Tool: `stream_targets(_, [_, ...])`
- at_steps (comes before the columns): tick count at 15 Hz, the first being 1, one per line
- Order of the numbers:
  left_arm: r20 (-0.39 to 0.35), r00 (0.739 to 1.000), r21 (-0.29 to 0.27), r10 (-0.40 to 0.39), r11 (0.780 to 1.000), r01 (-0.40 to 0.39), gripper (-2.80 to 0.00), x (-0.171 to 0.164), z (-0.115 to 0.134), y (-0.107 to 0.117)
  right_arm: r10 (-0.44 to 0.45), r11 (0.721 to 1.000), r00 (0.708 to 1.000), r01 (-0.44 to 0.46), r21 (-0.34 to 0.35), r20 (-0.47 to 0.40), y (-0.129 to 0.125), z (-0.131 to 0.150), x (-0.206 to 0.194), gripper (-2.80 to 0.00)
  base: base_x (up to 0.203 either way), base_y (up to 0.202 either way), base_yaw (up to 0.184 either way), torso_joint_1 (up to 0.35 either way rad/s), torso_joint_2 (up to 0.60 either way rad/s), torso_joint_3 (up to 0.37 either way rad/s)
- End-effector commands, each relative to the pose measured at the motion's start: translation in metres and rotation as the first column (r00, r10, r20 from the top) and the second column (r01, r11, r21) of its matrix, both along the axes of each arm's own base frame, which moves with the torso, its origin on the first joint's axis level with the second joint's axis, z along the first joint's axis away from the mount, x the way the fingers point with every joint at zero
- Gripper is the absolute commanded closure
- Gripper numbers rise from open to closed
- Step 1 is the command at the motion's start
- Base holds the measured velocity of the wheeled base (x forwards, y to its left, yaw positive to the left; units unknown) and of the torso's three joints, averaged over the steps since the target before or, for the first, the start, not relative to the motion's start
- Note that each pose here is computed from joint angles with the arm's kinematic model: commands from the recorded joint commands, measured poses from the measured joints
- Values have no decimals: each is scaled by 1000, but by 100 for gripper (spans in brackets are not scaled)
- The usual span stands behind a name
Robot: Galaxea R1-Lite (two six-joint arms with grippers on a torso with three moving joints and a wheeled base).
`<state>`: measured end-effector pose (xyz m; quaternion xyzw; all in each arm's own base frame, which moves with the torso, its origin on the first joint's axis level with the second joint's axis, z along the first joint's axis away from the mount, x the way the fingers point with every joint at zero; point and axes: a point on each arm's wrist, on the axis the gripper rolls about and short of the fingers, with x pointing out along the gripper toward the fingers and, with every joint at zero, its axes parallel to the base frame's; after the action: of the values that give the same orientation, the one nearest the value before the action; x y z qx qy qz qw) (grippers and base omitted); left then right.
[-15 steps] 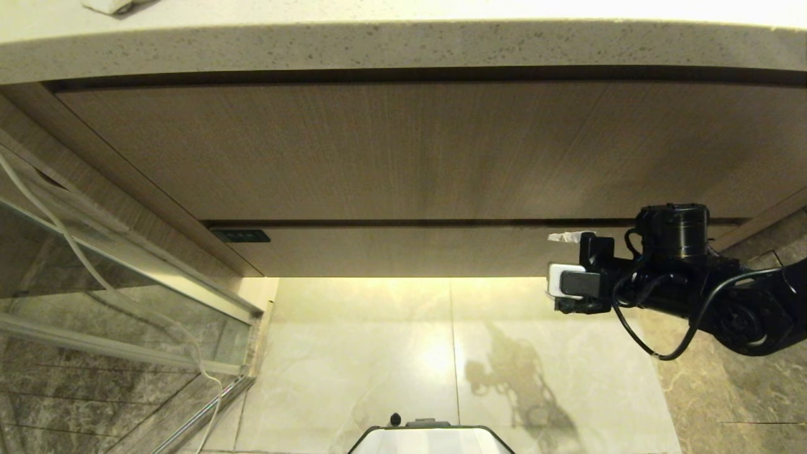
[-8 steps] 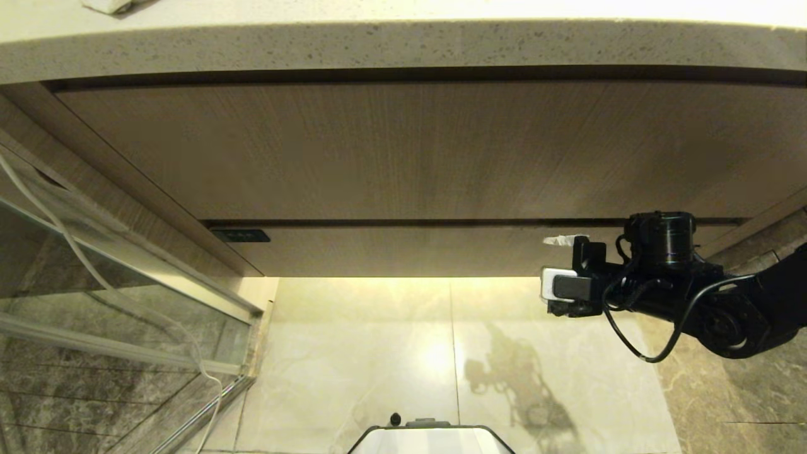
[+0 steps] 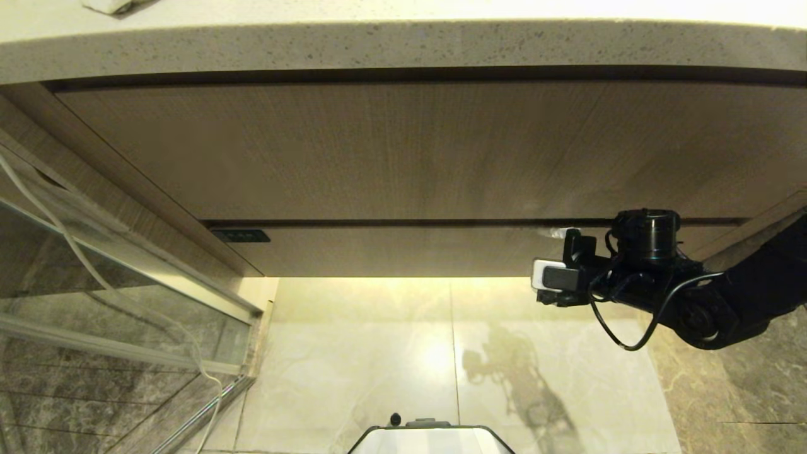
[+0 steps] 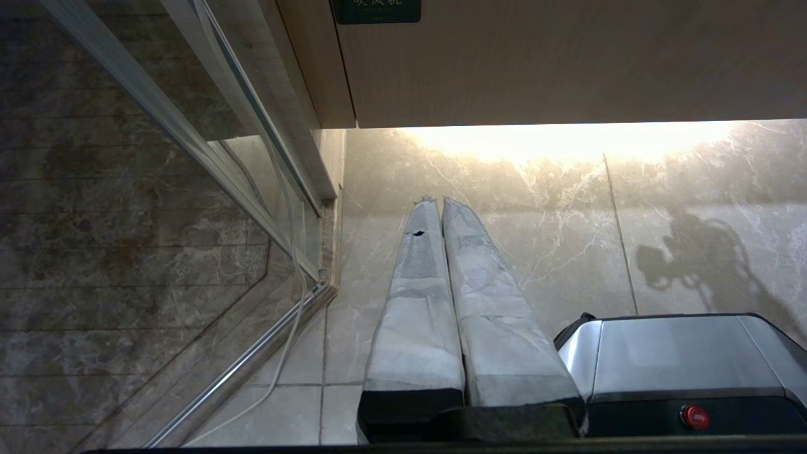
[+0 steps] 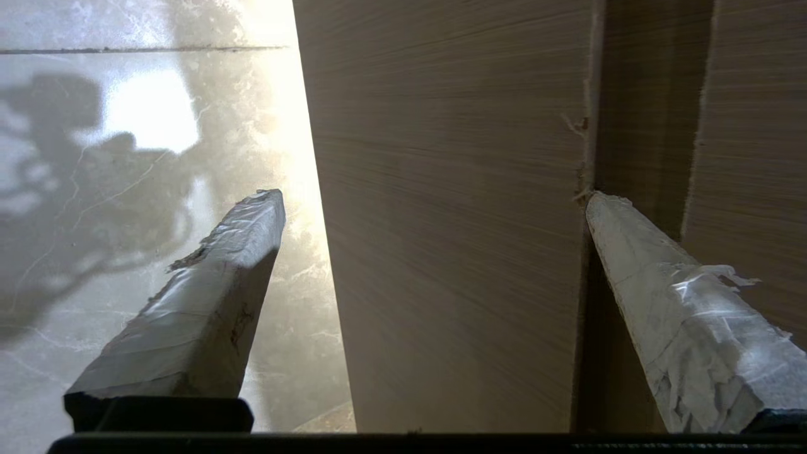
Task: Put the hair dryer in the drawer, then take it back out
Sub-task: Pull open the drawer
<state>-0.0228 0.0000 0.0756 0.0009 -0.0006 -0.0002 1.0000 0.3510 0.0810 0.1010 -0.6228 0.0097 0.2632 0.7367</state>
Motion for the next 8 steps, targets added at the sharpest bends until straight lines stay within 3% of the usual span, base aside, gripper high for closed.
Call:
stream_targets(1, [2,1000,0,0,1000,0,0,0,0,0,1,1000,1000,-1,-5,5,0,-3,2,-280,0,0,0,0,0,0])
stream_targets(8, [2,1000,0,0,1000,0,0,0,0,0,-11,999,998,9,32,68,1,-12,12,-280,0,0,0,0,0,0])
